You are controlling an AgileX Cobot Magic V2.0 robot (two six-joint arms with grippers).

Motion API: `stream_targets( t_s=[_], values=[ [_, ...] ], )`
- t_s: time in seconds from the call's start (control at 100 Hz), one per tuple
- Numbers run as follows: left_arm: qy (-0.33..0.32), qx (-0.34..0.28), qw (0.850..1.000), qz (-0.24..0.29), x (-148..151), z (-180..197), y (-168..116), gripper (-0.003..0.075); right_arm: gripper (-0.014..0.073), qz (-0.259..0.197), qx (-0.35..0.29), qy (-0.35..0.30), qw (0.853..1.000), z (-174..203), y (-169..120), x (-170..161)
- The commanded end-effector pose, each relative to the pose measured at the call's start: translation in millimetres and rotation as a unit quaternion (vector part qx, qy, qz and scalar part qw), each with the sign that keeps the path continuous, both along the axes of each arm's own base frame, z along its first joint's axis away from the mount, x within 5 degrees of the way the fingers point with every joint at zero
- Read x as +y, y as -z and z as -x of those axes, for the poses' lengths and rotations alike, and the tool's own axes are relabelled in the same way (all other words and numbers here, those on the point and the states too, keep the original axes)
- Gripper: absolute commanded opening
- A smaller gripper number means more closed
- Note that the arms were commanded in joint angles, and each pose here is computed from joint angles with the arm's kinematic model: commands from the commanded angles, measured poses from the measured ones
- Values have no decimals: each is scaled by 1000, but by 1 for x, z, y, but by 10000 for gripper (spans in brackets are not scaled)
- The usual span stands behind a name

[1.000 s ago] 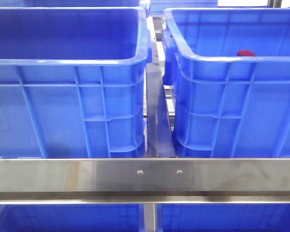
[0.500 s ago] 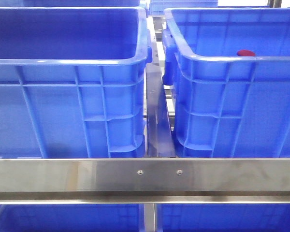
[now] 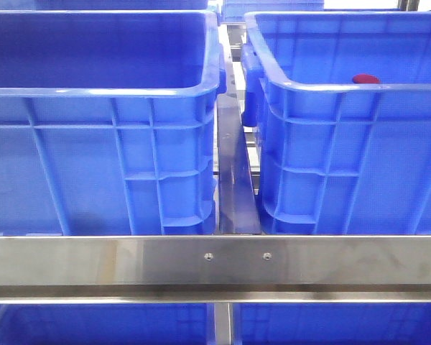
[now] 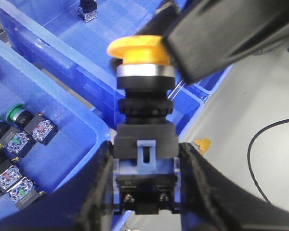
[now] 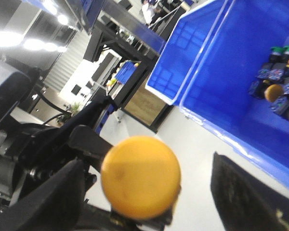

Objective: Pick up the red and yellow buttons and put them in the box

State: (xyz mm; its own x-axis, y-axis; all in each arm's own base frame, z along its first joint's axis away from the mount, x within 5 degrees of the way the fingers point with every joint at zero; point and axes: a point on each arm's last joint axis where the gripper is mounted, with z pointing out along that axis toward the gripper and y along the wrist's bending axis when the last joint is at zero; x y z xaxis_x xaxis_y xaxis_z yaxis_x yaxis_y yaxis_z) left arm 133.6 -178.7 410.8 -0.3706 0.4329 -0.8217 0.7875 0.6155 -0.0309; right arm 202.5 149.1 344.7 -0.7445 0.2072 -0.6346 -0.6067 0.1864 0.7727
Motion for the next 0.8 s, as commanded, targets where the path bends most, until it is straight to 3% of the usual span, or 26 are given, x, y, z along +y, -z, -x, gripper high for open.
stream_targets(
  t_s=[0.0, 0.1, 0.3, 0.43, 0.55, 0.67, 0.79],
  values=[
    [4, -32, 999, 44, 0, 2, -17, -19, 561, -81, -5, -3, 997, -1, -27, 3],
    [4, -32, 999, 44, 0, 2, -17, -19, 516, -81, -5, -5, 997, -4, -28, 5],
    [4, -32, 999, 44, 0, 2, -17, -18, 251, -82, -7, -7, 997, -3, -29, 5],
    [4, -28, 999, 39, 1, 3, -15, 8, 219, -82, -7, -8, 997, -3, -29, 5],
    [3, -28, 999, 33, 1, 3, -15, 175, 219, -82, -8, -8, 997, -3, -29, 5],
    [3, -28, 999, 33, 1, 3, -15, 421, 219, -82, -9, -7, 997, -3, -29, 5],
    [3, -28, 999, 33, 1, 3, -15, 540, 219, -76, -14, 3, 997, -5, -28, 5]
  ],
)
